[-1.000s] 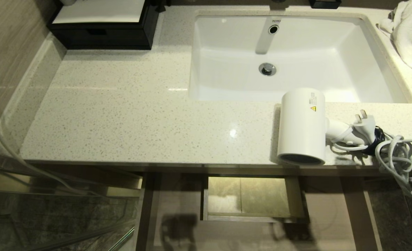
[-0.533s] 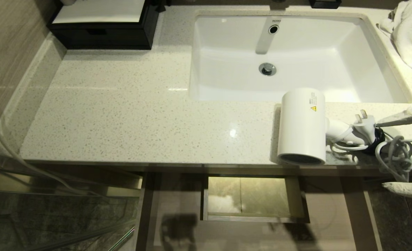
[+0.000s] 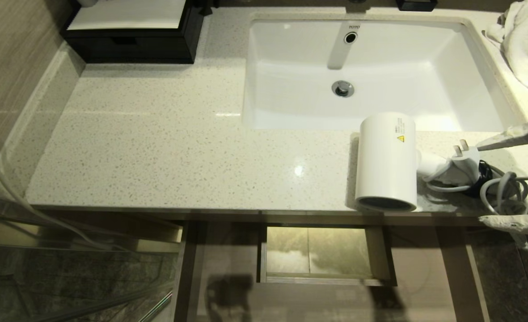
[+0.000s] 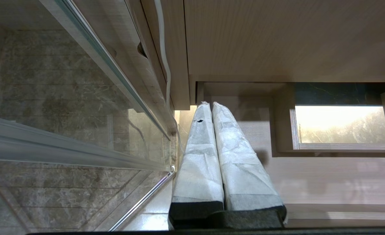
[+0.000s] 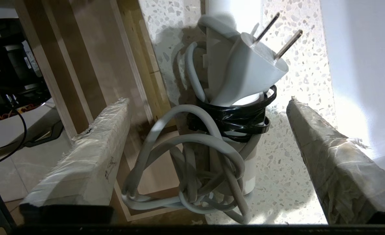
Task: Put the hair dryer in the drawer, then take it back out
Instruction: Pick up the hairdryer
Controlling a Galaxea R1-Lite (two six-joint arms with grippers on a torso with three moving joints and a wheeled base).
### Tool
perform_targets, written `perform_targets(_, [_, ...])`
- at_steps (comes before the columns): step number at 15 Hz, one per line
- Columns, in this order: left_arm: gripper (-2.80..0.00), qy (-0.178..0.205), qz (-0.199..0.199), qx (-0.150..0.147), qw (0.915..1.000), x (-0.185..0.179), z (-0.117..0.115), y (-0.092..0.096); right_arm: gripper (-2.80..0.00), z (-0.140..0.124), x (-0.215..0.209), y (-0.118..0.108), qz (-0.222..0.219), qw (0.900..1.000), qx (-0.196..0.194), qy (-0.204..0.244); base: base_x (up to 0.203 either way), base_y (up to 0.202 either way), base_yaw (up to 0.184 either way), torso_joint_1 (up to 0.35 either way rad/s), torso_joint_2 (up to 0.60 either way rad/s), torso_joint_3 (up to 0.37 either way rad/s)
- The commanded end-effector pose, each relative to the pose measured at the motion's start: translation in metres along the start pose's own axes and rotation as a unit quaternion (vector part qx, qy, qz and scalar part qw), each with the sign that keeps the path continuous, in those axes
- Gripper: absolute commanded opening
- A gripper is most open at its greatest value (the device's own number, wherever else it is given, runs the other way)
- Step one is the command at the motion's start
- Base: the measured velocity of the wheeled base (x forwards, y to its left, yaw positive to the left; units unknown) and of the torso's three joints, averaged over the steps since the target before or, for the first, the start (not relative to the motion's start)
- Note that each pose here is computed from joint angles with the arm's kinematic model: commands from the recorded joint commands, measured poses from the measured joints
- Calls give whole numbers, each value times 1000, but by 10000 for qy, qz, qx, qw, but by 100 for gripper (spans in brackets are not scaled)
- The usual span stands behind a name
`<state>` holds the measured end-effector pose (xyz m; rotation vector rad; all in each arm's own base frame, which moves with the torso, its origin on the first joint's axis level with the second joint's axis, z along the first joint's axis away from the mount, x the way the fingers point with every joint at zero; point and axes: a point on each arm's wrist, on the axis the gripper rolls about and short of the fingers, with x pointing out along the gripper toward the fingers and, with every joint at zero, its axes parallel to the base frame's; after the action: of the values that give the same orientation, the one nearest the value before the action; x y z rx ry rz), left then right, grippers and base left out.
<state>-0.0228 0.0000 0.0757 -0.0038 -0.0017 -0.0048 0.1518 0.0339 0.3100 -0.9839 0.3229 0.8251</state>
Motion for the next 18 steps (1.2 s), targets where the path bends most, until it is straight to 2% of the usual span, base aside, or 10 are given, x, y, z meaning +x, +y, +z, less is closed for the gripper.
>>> perform_targets(1, [-280, 2, 0, -4, 10000, 0, 0, 0, 0, -3, 9, -3, 143, 9999, 55, 80, 0, 0, 0, 0, 0, 0])
perform_targets(6, [-280, 3, 1, -4, 10000, 0, 0, 0, 0, -6, 23, -11, 239, 9996, 108, 109, 0, 0, 0, 0, 0, 0])
perform_targets(11, [-280, 7, 0, -4, 10000, 0, 0, 0, 0, -6, 36, -23, 33, 10000, 25, 14, 0, 0, 0, 0, 0, 0])
perform_targets(16, [-280, 4, 1, -4, 10000, 0, 0, 0, 0, -7, 37, -23, 46, 10000, 22, 14, 0, 0, 0, 0, 0, 0])
perform_targets(17, [-280, 1, 1, -4, 10000, 0, 0, 0, -280, -7, 37, -23, 27, 10000, 23, 13, 0, 0, 0, 0, 0, 0])
perform_targets(18, [-280, 1, -6, -4, 10000, 0, 0, 0, -280, -7, 37, -22, 33, 10000, 25, 16, 0, 0, 0, 0, 0, 0])
